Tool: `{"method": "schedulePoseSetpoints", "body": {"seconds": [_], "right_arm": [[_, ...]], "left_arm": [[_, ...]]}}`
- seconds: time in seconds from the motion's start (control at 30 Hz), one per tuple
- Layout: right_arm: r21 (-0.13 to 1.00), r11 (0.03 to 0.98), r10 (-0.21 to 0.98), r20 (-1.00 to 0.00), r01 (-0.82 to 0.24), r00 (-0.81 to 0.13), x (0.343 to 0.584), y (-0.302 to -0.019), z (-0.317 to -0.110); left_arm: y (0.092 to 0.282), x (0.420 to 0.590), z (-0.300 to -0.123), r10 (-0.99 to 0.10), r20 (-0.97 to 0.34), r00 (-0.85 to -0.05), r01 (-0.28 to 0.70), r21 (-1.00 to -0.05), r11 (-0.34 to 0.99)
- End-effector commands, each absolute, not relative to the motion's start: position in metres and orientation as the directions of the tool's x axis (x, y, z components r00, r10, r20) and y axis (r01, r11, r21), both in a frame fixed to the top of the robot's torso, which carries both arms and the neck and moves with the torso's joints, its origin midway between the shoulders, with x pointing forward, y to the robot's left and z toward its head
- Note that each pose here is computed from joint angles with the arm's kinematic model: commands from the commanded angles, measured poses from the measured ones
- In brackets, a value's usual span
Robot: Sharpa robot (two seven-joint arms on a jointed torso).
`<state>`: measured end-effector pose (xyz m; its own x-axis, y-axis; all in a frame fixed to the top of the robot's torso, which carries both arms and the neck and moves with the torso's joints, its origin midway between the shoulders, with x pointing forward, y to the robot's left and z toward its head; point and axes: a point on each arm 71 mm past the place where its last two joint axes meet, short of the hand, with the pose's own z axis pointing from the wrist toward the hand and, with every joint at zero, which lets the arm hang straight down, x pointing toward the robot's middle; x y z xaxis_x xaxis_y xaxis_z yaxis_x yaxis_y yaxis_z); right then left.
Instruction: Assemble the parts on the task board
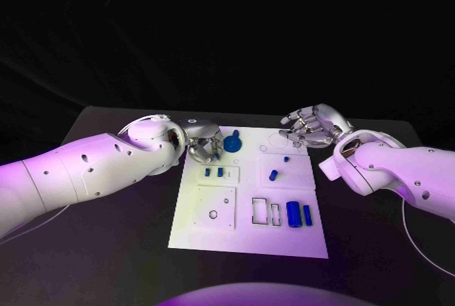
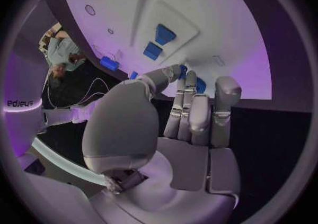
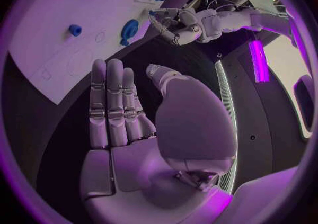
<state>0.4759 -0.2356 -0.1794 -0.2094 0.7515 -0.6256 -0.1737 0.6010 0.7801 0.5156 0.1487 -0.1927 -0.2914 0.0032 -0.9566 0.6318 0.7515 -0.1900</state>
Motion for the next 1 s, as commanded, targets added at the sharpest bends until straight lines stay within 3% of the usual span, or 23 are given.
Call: {"method": "schedulePoseSetpoints", "body": {"seconds": [0.03,1.0], "right_arm": [[0.776,0.601,0.744,-0.631,-0.190,-0.222,0.4751,-0.2333,-0.1793],[0.776,0.602,0.744,-0.631,-0.190,-0.221,0.4748,-0.2338,-0.1792]], "left_arm": [[0.1464,0.5153,-0.1957,0.015,-0.949,-0.316,0.629,-0.198,0.751],[0.1468,0.5153,-0.2006,0.042,-0.939,-0.342,0.615,-0.190,0.766]]}}
